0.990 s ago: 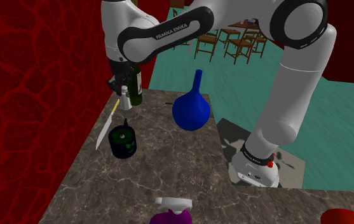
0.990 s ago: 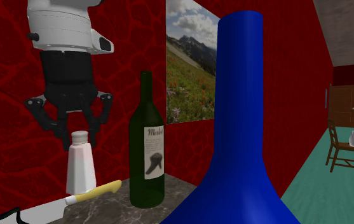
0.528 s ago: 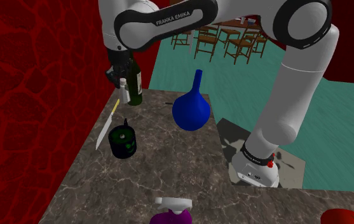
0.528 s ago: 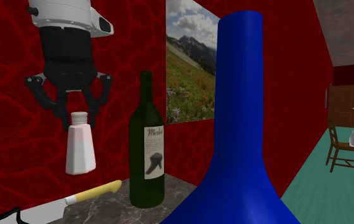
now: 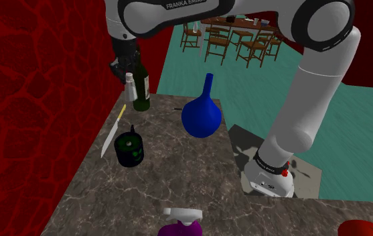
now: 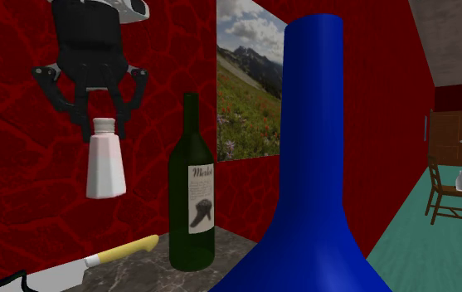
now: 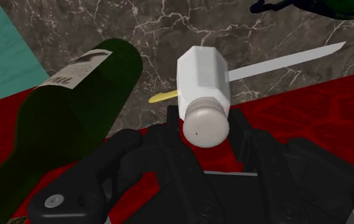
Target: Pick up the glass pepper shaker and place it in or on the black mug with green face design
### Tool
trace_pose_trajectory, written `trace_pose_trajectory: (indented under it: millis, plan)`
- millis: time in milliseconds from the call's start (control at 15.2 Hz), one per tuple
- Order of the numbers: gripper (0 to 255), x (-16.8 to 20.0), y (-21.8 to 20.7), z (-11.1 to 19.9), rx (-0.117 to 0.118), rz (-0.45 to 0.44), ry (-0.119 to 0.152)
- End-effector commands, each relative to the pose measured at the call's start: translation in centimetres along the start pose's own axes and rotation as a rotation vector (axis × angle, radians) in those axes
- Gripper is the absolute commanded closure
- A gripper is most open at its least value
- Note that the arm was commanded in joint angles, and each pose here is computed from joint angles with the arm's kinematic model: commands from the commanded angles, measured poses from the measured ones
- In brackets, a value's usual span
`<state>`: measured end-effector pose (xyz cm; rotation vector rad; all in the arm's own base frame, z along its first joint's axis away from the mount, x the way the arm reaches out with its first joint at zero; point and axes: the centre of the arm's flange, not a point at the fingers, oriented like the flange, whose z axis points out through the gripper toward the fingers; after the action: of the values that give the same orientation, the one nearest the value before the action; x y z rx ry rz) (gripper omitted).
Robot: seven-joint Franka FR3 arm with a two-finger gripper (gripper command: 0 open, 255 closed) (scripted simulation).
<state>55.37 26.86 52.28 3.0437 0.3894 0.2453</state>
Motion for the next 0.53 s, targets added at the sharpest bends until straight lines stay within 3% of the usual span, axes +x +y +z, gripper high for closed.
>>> trace_pose_trajectory:
  millis: [0, 462]
  plan:
    - [255, 0.3, -0.1, -1.0, 0.000, 0.000, 0.000]
    - [255, -4.4, -7.2, -4.5, 0.000, 0.000, 0.000]
